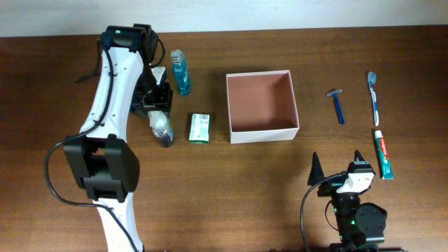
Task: Pack container
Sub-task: 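Lower the left gripper around the soap bottle neck and close, then lift the soap bottle and carry it over the pink box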
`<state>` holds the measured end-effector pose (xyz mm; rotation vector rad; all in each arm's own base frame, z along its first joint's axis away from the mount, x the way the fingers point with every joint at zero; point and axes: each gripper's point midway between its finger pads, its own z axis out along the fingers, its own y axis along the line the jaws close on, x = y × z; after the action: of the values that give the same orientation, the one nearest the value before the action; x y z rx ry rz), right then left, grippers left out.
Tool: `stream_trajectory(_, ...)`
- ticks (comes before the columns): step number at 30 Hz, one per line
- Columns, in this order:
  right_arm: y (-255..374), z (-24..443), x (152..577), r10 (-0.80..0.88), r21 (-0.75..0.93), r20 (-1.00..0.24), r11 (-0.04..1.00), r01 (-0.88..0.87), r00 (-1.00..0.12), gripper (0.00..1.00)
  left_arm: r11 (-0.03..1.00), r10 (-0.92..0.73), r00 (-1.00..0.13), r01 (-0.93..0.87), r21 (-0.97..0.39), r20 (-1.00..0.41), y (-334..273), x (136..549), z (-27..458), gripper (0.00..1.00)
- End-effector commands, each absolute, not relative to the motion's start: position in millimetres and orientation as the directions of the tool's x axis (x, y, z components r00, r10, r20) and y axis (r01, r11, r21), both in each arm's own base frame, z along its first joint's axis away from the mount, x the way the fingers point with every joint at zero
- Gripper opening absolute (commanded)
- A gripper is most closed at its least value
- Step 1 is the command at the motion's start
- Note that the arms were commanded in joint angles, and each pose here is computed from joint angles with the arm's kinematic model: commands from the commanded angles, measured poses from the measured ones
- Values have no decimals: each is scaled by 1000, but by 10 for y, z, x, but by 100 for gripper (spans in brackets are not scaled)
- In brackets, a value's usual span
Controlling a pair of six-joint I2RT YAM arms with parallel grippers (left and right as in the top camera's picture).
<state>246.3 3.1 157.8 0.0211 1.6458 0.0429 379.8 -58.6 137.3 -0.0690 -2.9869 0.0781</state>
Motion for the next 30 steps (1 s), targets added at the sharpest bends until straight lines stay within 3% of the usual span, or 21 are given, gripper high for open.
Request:
stream_trajectory(1,28,1562,2460,33,35,-997,999,-14,-77,99,998,43,-984,36,-44,174,-563,3761,1327,63)
stream_trajectory(7,27,1562,2460,33,35,-997,999,-14,-77,99,998,43,-984,36,-45,174,-564,3759,1327,63)
stream_trajectory(15,27,1562,2460,33,35,-997,999,-14,-77,99,998,43,-984,36,-44,174,-563,3760,1327,39)
stream_trajectory(30,27,1562,2460,34,35,-996,999,-14,-77,99,998,42,-986,36,-42,163,-558,3784,1339,6)
